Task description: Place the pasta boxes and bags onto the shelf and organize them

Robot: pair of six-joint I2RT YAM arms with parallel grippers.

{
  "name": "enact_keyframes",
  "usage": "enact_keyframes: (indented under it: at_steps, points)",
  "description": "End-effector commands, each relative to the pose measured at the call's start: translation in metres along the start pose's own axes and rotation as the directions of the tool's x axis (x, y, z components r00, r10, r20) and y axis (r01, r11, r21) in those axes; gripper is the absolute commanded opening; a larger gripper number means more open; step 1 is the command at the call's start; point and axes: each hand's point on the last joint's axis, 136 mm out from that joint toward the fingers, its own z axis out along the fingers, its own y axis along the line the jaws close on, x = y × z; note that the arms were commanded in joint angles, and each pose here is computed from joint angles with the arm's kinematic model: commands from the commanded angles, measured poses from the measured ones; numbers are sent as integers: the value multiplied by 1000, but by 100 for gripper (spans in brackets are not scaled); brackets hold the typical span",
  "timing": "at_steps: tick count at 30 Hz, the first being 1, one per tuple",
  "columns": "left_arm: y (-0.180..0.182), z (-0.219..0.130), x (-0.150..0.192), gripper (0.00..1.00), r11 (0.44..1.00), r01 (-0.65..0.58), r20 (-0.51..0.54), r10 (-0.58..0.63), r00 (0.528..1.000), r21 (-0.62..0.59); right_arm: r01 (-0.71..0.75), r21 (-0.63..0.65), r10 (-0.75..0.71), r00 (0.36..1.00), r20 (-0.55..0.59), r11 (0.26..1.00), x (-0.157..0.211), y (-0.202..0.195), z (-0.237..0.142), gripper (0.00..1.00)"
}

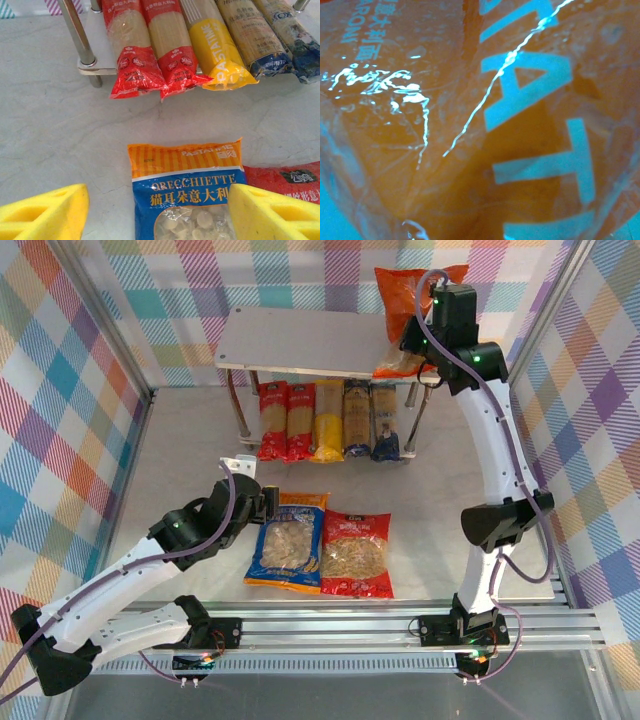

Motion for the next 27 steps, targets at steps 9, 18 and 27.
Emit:
enact_keyframes:
  at_steps: [9,18,27]
  points:
    - [-1,4,-3,73,1000,0,-2,0,1000,14,-50,-36,49,999,-20,998,7,11,19,36]
    - [6,10,-3,82,1000,12,3,-12,1000,-20,-39,-114,37,999,-20,993,4,25,11,63]
    - [23,27,-15,92,994,112,-4,-112,994,-16,101,-302,-57,987,149,948,-48,62,-58,70]
